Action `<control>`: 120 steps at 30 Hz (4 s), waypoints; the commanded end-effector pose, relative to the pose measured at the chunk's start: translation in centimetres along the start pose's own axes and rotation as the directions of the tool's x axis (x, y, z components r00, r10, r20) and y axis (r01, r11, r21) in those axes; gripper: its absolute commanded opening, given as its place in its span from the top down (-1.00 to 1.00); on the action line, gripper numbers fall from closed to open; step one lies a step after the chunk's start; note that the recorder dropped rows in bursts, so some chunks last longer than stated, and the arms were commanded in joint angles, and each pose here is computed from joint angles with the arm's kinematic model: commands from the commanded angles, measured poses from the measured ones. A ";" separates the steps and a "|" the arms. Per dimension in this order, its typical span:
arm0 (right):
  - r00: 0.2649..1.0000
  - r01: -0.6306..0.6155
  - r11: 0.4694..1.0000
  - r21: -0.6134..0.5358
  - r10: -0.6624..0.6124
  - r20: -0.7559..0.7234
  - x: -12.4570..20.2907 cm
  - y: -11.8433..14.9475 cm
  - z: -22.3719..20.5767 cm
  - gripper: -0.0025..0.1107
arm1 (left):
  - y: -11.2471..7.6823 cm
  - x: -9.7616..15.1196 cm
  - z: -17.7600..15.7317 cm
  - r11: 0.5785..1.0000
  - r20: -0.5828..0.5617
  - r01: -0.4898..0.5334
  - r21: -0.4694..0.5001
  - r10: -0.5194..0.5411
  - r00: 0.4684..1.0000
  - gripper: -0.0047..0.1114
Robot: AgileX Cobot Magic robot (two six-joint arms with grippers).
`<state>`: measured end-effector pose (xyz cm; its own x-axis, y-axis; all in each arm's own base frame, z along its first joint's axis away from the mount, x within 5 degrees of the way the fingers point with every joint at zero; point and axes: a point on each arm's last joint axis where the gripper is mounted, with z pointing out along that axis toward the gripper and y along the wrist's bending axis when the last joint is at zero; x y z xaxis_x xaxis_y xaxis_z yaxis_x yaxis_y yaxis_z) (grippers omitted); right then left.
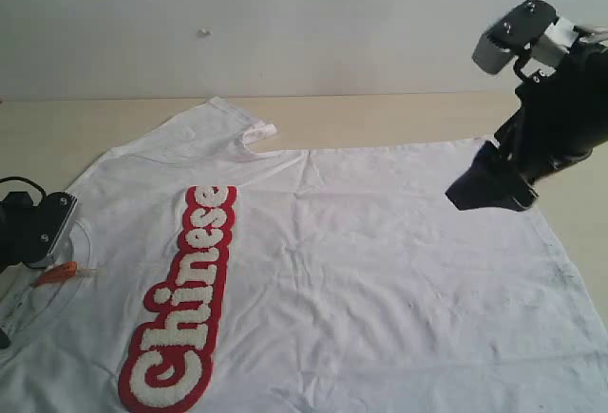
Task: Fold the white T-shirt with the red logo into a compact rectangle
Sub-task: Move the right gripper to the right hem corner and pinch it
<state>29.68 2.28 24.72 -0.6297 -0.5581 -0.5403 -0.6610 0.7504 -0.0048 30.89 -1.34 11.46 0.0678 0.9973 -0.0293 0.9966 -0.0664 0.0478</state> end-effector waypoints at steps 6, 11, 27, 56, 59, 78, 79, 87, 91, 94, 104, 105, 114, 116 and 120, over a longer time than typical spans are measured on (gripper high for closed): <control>0.842 0.476 0.863 -0.171 -0.503 -0.197 2.4 -0.4 1.8 -0.90 | 0.1 0.3 0.9 1.000 -0.021 -0.025 -0.013 0.025 0.999 -0.67; 0.794 0.469 0.851 -0.235 -0.523 -0.309 4.1 -1.7 4.4 -0.90 | 0.1 0.3 0.9 1.000 -0.021 -0.025 -0.013 0.025 0.999 -0.67; 0.662 0.523 0.810 -0.265 -0.582 -0.472 5.3 -6.1 6.4 -0.90 | 0.1 0.3 0.9 1.000 -0.021 -0.025 -0.013 0.025 0.999 -0.67; 0.699 0.466 0.829 -0.309 -0.559 -0.446 7.4 -10.3 10.8 -0.90 | 0.1 0.3 0.9 1.000 -0.021 -0.025 -0.013 0.025 0.999 -0.67; 0.700 0.480 0.829 -0.287 -0.559 -0.444 7.3 -10.5 10.9 -0.90 | 0.1 0.3 0.9 1.000 -0.021 -0.025 -0.013 0.025 0.999 -0.67; 0.662 0.477 0.804 -0.355 -0.595 -0.457 8.6 -10.5 12.4 -0.90 | 0.1 0.3 0.9 1.000 -0.021 -0.025 -0.013 0.025 0.999 -0.67; 0.662 0.477 0.804 -0.355 -0.595 -0.457 8.6 -10.5 12.4 -0.90 | 0.1 0.3 0.9 1.000 -0.021 -0.025 -0.013 0.025 0.999 -0.67; 0.662 0.477 0.804 -0.355 -0.595 -0.457 8.6 -10.5 12.4 -0.90 | 0.1 0.3 0.9 1.000 -0.021 -0.025 -0.013 0.025 0.999 -0.67; 0.662 0.479 0.804 -0.353 -0.595 -0.457 8.5 -10.5 12.3 -0.90 | 0.1 0.3 0.9 1.000 -0.021 -0.025 -0.013 0.025 0.999 -0.67; 0.662 0.479 0.804 -0.353 -0.595 -0.457 8.5 -10.5 12.3 -0.90 | 0.1 0.3 0.9 1.000 -0.021 -0.025 -0.013 0.025 0.999 -0.67; 0.676 0.470 0.811 -0.348 -0.584 -0.449 8.4 -10.4 12.3 -0.90 | 0.1 0.3 0.9 1.000 -0.021 -0.025 -0.013 0.025 0.999 -0.67; 0.676 0.470 0.811 -0.348 -0.584 -0.449 8.4 -10.4 12.3 -0.90 | 0.1 0.3 0.9 1.000 -0.021 -0.025 -0.013 0.025 0.999 -0.67; 0.680 0.467 0.813 -0.346 -0.581 -0.448 8.4 -10.4 12.4 -0.90 | 0.1 0.3 0.9 1.000 -0.021 -0.025 -0.013 0.025 0.999 -0.67; 0.685 0.465 0.816 -0.343 -0.577 -0.445 8.4 -10.4 12.4 -0.90 | 0.1 0.3 0.9 1.000 -0.021 -0.025 -0.013 0.025 0.999 -0.67; 0.695 0.458 0.822 -0.339 -0.569 -0.439 8.3 -10.3 12.4 -0.90 | 0.1 0.3 0.9 1.000 -0.021 -0.025 -0.013 0.025 0.999 -0.67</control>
<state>36.60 -5.72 11.03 -0.2435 -0.9699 0.0007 -0.9699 0.2435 0.0075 30.87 -1.34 11.46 0.0679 0.9973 -0.0294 0.9968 -0.0665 0.0454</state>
